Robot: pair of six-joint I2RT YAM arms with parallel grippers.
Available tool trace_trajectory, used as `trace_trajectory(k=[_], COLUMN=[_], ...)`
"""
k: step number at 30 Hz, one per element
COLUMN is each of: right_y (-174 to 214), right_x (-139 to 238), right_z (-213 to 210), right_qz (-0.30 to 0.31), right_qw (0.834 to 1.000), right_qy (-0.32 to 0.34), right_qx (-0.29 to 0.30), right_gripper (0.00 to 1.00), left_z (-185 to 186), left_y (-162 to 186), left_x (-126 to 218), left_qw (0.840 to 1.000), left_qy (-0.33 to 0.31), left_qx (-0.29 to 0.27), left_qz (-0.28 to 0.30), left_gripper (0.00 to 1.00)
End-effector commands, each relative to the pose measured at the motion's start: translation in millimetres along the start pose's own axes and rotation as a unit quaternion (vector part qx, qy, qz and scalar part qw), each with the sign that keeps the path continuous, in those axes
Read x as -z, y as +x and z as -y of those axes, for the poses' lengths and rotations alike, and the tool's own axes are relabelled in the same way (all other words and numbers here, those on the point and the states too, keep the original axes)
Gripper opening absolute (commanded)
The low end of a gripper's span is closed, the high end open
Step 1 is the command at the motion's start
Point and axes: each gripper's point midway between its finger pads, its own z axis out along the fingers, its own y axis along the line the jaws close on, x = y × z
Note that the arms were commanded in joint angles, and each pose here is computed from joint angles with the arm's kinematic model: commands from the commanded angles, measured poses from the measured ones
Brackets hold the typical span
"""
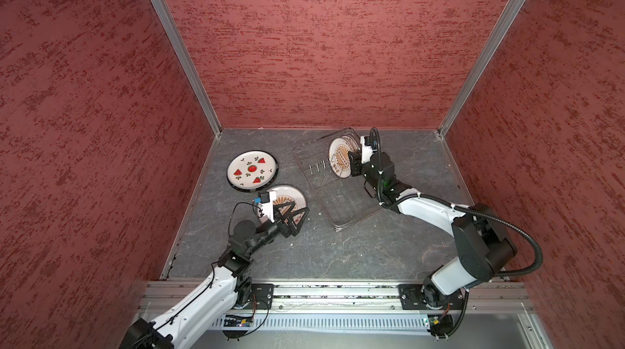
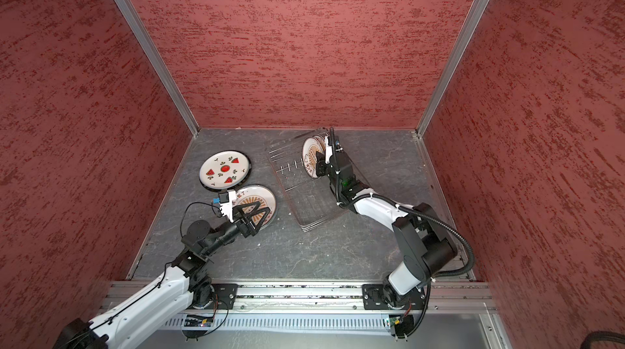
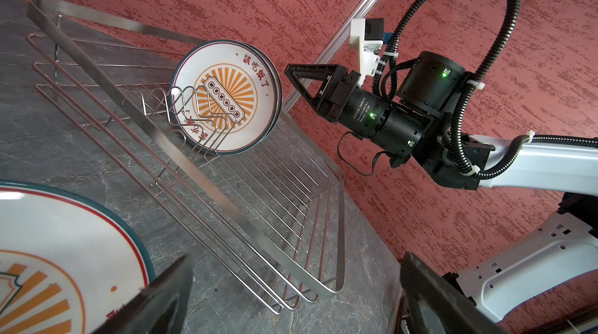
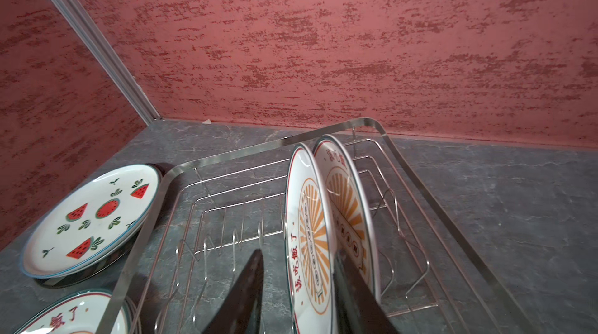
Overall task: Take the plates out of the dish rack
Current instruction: 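Draw the left gripper back while the right reaches to the rack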
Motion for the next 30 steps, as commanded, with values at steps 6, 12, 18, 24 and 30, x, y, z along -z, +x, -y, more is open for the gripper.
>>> trace_trajectory(k=[6, 12, 18, 24, 30], right_y=[8, 15, 26, 35, 39], right_x=[-21, -33, -49, -60, -62], right_z=[14, 18, 17, 12, 10], right_qz=[-0.036, -0.050, -0.070, -0.086, -0.089], right_qw=[0.999, 0.998, 0.997, 0.996, 0.995], right_qy=[0.017, 0.030, 0.031, 0.024, 0.035], right_qx=[-0.001, 0.003, 0.007, 0.005, 0.013], right_gripper=[0.34, 0.33, 0.32, 0.27, 0.22], left_z=[-4, -6, -10, -12, -13], left_y=[-4, -4, -4, -4, -5], left_x=[-3, -4, -5, -5, -5], left_qw=[1.000, 1.000, 1.000, 0.999, 0.999], left_qy=[-0.014, -0.020, -0.030, -0.036, -0.039], left_qx=[-0.003, -0.004, -0.004, -0.003, -0.003], left_qz=[0.006, 0.008, 0.009, 0.009, 0.011], left_gripper=[0.99, 0.99, 0.99, 0.99, 1.00])
